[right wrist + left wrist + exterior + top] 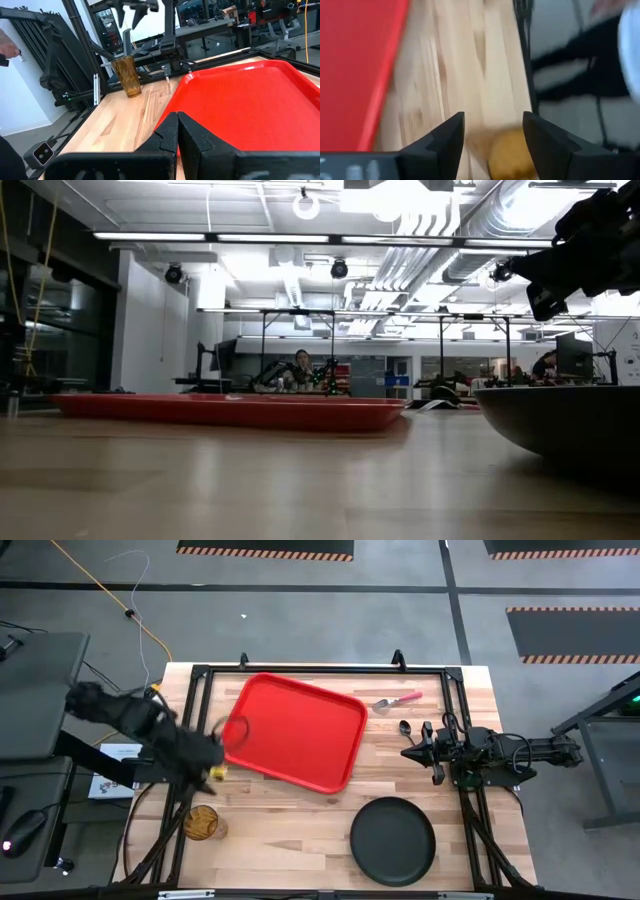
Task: Pick and place plate/cup/fork/spoon on tray
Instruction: Put the yellow cup on the red serving tray
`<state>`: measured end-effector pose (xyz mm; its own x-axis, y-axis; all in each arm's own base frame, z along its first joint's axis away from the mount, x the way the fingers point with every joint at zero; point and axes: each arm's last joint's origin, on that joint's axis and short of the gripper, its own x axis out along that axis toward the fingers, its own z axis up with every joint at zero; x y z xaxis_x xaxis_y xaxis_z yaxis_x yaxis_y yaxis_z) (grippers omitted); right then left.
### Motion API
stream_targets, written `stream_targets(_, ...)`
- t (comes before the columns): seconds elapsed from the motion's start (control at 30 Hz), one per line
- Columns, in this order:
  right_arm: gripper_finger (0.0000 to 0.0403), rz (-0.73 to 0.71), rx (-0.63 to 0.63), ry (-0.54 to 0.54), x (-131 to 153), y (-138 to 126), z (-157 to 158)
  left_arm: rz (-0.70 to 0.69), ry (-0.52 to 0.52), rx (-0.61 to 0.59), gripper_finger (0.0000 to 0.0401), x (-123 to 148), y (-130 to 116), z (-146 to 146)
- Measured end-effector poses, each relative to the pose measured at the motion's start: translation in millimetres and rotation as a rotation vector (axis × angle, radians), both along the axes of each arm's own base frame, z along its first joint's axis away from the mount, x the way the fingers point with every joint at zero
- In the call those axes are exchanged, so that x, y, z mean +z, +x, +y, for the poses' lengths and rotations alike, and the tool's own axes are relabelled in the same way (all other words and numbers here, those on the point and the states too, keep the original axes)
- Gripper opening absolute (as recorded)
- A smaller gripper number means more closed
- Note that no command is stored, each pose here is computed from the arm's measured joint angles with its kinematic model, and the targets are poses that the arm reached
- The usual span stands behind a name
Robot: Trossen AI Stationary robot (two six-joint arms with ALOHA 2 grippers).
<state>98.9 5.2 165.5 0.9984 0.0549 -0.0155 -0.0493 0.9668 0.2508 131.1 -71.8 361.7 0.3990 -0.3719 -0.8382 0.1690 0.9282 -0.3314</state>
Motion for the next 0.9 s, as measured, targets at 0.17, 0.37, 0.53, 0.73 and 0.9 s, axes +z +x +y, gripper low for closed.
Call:
stream_targets(0.17,0.0,0.001,0.0,0.0,0,0,0,0.087,0.116,-0.115,0.0196,-18,-4,-42)
stream_targets(0.37,0.0,0.0,0.0,0.0,0,0,0,0.101,0.327,-0.167,0.0196,-40,-3,-77)
stream_targets(0.53,0.0,0.0,0.0,0.0,0,0,0,0.187,0.421,-0.158,0.0196,-56,2,-89)
stream_targets(0.73,0.0,0.0,0.0,0.0,0,0,0,0.262,0.438,-0.162,0.0196,-68,8,-97)
stream_targets(0.9,0.0,0.0,0.0,0.0,0,0,0,0.319,0.467,-0.135,0.0196,-85,6,-95)
